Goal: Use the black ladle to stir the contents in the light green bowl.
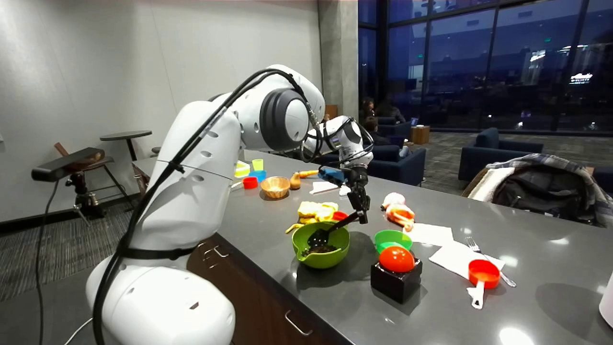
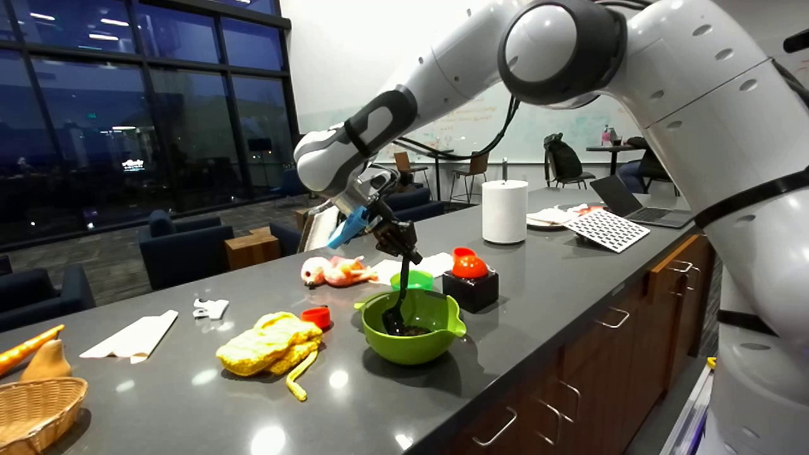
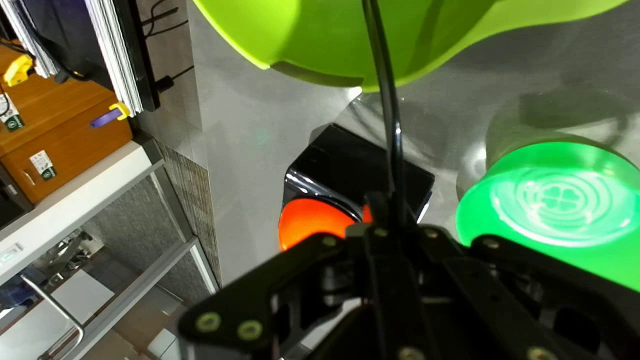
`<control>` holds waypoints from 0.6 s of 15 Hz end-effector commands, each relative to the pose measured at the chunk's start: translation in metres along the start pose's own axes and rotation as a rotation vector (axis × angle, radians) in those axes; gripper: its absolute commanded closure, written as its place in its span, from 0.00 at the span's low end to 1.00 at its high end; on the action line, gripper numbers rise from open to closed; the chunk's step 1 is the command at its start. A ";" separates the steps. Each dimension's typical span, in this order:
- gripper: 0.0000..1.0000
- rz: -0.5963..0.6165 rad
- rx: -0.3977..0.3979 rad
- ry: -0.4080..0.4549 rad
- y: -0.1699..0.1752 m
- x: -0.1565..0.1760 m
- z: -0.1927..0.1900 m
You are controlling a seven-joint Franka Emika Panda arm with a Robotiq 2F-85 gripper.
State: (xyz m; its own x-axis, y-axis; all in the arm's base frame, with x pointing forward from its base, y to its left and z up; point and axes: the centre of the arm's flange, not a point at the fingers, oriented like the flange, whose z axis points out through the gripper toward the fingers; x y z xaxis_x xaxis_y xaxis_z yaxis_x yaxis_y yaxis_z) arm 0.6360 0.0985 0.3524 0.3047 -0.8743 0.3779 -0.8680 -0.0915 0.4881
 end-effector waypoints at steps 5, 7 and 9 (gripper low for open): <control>0.99 0.045 -0.024 -0.011 0.012 0.044 0.016; 0.99 0.060 -0.029 -0.016 0.015 0.054 0.022; 0.99 0.071 -0.036 -0.021 0.018 0.062 0.028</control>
State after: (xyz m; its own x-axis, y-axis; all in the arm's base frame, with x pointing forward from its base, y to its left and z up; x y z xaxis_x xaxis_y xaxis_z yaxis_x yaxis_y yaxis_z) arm 0.6418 0.0439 0.3538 0.2378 -0.8870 0.3958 -0.8715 -0.0149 0.4902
